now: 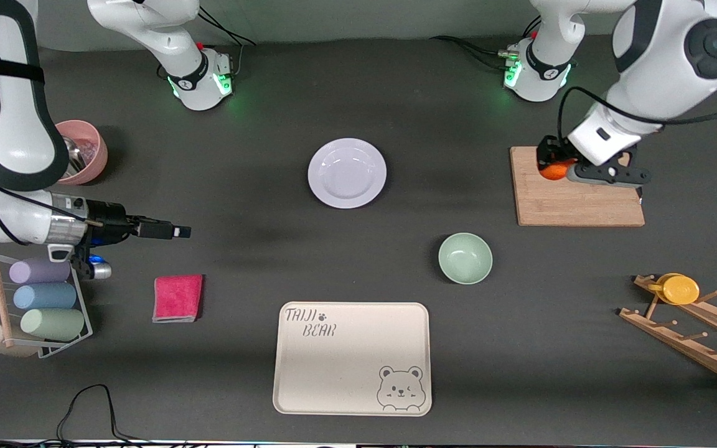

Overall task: Place orange and plate with both arms
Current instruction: 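Carry the orange over the white plate while the right gripper approaches, then lower the orange onto the plate while the right gripper nears the rim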

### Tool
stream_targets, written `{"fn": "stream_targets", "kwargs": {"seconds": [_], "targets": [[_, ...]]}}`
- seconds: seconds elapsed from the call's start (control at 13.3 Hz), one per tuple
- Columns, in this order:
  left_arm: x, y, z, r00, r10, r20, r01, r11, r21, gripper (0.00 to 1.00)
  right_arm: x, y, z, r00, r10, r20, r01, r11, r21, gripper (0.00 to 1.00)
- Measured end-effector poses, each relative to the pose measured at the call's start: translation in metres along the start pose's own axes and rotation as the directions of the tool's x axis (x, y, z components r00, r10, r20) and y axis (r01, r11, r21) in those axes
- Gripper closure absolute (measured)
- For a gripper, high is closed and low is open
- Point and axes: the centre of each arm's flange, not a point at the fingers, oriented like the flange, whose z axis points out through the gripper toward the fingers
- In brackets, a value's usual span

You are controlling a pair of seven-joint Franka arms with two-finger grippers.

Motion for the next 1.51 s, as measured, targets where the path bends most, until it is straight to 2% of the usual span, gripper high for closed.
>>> {"fn": "stream_targets", "kwargs": {"seconds": [0.38, 0.53, 0.68, 0.83, 0.98, 1.13, 1.28, 1.51], "targets": [[-0.038, 0.167, 0.009, 0.99, -0.134, -0.046, 0.133, 0.991, -0.018, 0.33, 0.031, 0.022, 0.054, 0.989, 0.111, 0.096, -0.123, 0.983, 0.134, 0.0], [-0.053, 0.224, 0.04, 0.979, -0.196, -0.054, 0.193, 0.98, -0.053, 0.33, 0.036, 0.02, 0.067, 0.98, 0.15, 0.13, -0.178, 0.956, 0.235, 0.0], [-0.065, 0.271, 0.083, 0.965, -0.255, -0.053, 0.251, 0.965, -0.07, 0.33, 0.038, 0.024, 0.079, 0.969, 0.187, 0.163, -0.23, 0.924, 0.306, 0.0], [-0.078, 0.306, 0.13, 0.955, -0.288, -0.075, 0.286, 0.958, -0.025, 0.33, 0.036, 0.038, 0.092, 0.964, 0.191, 0.185, -0.247, 0.897, 0.366, 0.0], [-0.088, 0.336, 0.17, 0.945, -0.314, -0.094, 0.318, 0.948, 0.02, 0.33, 0.029, 0.067, 0.113, 0.984, 0.094, 0.154, -0.155, 0.881, 0.447, 0.0], [-0.092, 0.362, 0.203, 0.933, -0.343, -0.106, 0.348, 0.937, 0.032, 0.33, 0.018, 0.108, 0.132, 0.996, -0.02, 0.086, -0.026, 0.864, 0.503, 0.0], [-0.099, 0.383, 0.241, 0.922, -0.372, -0.106, 0.376, 0.926, 0.016, 0.33, 0.008, 0.127, 0.137, 0.995, -0.078, 0.06, 0.034, 0.851, 0.524, 0.0], [-0.113, 0.396, 0.297, 0.911, -0.4, -0.102, 0.405, 0.914, 0.033, 0.33, -0.015, 0.122, 0.139, 0.995, -0.088, 0.047, 0.047, 0.83, 0.556, 0.0]]}}
